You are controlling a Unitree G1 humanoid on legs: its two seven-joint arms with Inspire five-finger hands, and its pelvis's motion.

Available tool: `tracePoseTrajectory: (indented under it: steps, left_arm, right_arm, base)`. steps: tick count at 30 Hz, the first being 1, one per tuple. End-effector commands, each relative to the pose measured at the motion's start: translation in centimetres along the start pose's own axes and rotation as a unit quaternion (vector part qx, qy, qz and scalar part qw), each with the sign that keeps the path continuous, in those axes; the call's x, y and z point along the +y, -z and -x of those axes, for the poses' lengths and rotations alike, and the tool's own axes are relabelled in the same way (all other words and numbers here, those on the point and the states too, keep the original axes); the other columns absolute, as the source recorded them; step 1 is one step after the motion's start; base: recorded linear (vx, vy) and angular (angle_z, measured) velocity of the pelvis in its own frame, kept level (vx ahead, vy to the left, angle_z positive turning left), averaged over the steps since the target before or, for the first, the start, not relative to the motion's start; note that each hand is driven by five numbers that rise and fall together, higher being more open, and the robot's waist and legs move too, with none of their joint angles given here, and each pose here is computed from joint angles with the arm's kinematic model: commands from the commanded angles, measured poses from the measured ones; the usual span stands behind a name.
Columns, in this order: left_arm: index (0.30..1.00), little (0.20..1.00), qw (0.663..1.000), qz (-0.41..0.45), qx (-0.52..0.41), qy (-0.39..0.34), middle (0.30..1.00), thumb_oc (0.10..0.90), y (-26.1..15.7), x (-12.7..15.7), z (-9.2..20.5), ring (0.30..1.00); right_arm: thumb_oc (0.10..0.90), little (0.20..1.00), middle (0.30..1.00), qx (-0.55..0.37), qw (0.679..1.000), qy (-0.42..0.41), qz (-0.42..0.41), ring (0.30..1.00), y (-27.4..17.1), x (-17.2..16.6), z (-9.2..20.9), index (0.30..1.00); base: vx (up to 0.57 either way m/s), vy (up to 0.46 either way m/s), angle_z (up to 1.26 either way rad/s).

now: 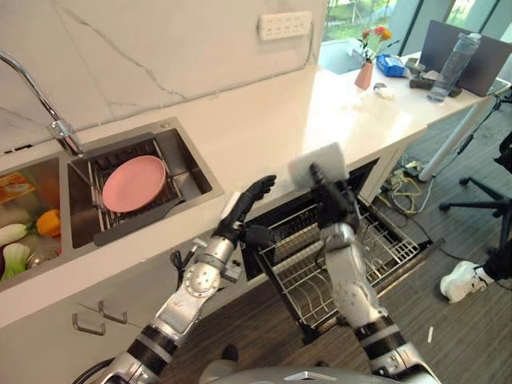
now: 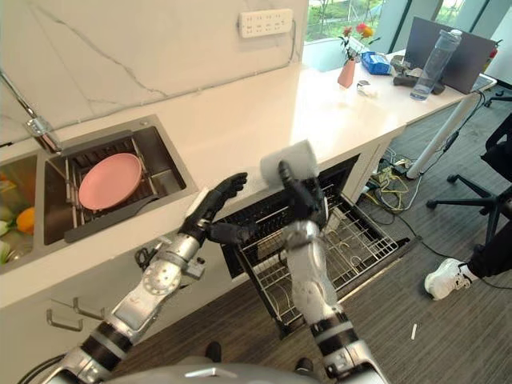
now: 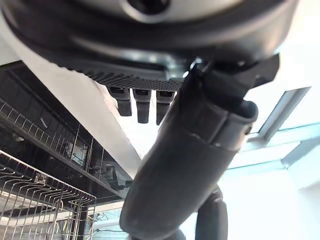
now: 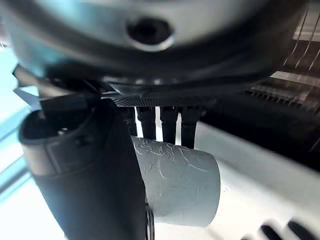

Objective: Place the dishes in the dishwasher.

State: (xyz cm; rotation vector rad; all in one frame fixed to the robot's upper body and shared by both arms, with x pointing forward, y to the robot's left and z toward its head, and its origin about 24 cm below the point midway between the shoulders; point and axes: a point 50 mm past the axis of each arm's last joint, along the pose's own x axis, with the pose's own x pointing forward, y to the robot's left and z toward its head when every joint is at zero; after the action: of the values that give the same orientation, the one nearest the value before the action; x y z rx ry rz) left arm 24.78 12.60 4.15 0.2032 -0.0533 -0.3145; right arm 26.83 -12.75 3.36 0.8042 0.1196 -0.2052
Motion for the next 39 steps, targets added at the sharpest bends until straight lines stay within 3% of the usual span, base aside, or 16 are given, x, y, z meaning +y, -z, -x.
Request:
tracePoseTrajectory:
  steps: [1,6,7,17,18,19,20,21,23,24,25,28,29,30,34,39]
  left_arm:
    - [0.900,0.900,0.993,0.035,0.113,0.030,0.900,0.800,4.2,0.1,3.0,0.900]
    - [0.900,0.900,0.972,0.078,0.220,-0.005,0.900,0.800,8.2,1.6,7.2,0.900]
    - [0.900,0.900,0.961,0.089,0.259,-0.022,0.900,0.800,9.6,2.2,9.3,0.900]
    - [0.900,0.900,0.907,0.102,0.399,-0.088,0.900,0.800,14.5,3.1,15.9,0.900]
    - [0.900,0.900,0.892,0.123,0.422,-0.105,0.900,0.800,15.3,3.0,17.1,0.900]
    - [0.900,0.900,0.892,0.123,0.421,-0.105,0.900,0.800,15.3,3.0,17.1,0.900]
    - [0.900,0.900,0.891,0.119,0.425,-0.109,0.900,0.800,15.4,3.5,17.8,0.900]
    - [0.900,0.900,0.891,0.120,0.425,-0.109,0.900,0.800,15.4,3.5,17.8,0.900]
    - [0.900,0.900,0.897,0.112,0.409,-0.122,0.900,0.800,15.0,4.4,17.5,0.900]
    - [0.900,0.900,0.901,0.110,0.399,-0.130,0.900,0.800,14.7,4.8,17.0,0.900]
    - [0.900,0.900,0.907,0.106,0.386,-0.135,0.900,0.800,14.4,5.1,16.5,0.900]
    - [0.900,0.900,0.926,0.101,0.331,-0.154,0.900,0.800,12.9,6.1,14.1,0.900]
    - [0.900,0.900,0.926,0.101,0.330,-0.155,0.900,0.800,12.9,6.1,14.1,0.900]
    - [0.900,0.900,0.936,0.098,0.298,-0.161,0.900,0.800,11.9,6.5,12.9,0.900]
    - [0.900,0.900,0.955,0.105,0.210,-0.182,0.900,0.800,9.1,7.3,10.0,0.900]
    - [0.900,0.900,0.962,0.110,0.164,-0.191,0.900,0.800,7.5,7.6,8.8,0.900]
  right_arm:
    - [0.400,0.300,0.300,-0.067,0.993,-0.078,0.049,0.300,-3.4,1.2,-0.5,0.300]
    - [0.400,0.300,0.300,-0.042,0.992,-0.027,0.115,0.300,-3.5,-3.6,0.0,0.300]
    - [0.400,0.300,0.300,-0.035,0.991,-0.002,0.131,0.300,-3.5,-5.3,0.3,0.300]
    - [0.400,0.300,0.300,-0.010,0.977,0.043,0.209,0.300,-3.5,-9.4,1.3,0.300]
    - [0.400,0.300,0.300,0.020,0.960,0.037,0.278,0.300,-3.3,-10.3,1.5,0.300]
    - [0.400,0.300,0.300,0.020,0.959,0.037,0.279,0.300,-3.3,-10.3,1.5,0.300]
    - [0.400,0.300,0.300,0.044,0.931,0.023,0.361,0.300,-3.6,-11.1,1.4,0.300]
    - [0.400,0.300,0.300,0.044,0.931,0.023,0.361,0.300,-3.6,-11.1,1.3,0.300]
    - [0.402,0.302,0.302,0.067,0.881,0.009,0.469,0.302,-4.5,-11.9,1.0,0.302]
    - [0.456,0.385,0.385,0.072,0.867,0.006,0.493,0.385,-4.7,-12.0,0.8,0.385]
    - [0.467,0.401,0.401,0.076,0.857,0.005,0.510,0.401,-4.7,-12.0,0.6,0.401]
    - [0.590,0.585,0.585,0.089,0.835,0.012,0.543,0.585,-4.5,-12.3,-0.2,0.585]
    - [0.756,0.834,0.834,0.089,0.835,0.012,0.543,0.834,-4.5,-12.2,-0.2,0.834]
    - [0.800,0.900,0.900,0.093,0.827,0.016,0.554,0.900,-4.2,-12.2,-0.5,0.900]
    - [0.800,0.900,0.900,0.099,0.800,0.050,0.590,0.900,-3.5,-12.7,-1.3,0.900]
    - [0.800,0.900,0.900,0.120,0.791,0.073,0.596,0.900,-2.4,-13.5,-1.2,0.900]
  base:
    - [0.00,0.000,0.00]
    - [-0.01,-0.005,0.05]
    - [0.00,-0.009,0.06]
    - [0.00,-0.008,0.06]
    - [-0.01,-0.019,0.06]
    - [-0.01,-0.036,0.06]
    - [0.00,-0.021,0.06]
    - [-0.01,-0.028,0.07]
    - [-0.01,-0.027,0.08]
    - [0.00,-0.033,0.07]
    - [0.00,-0.019,0.09]
    - [0.00,-0.023,0.13]
    - [0.01,-0.024,0.18]
    - [0.01,-0.027,0.27]
    - [0.00,-0.007,0.21]
    - [0.00,0.002,0.13]
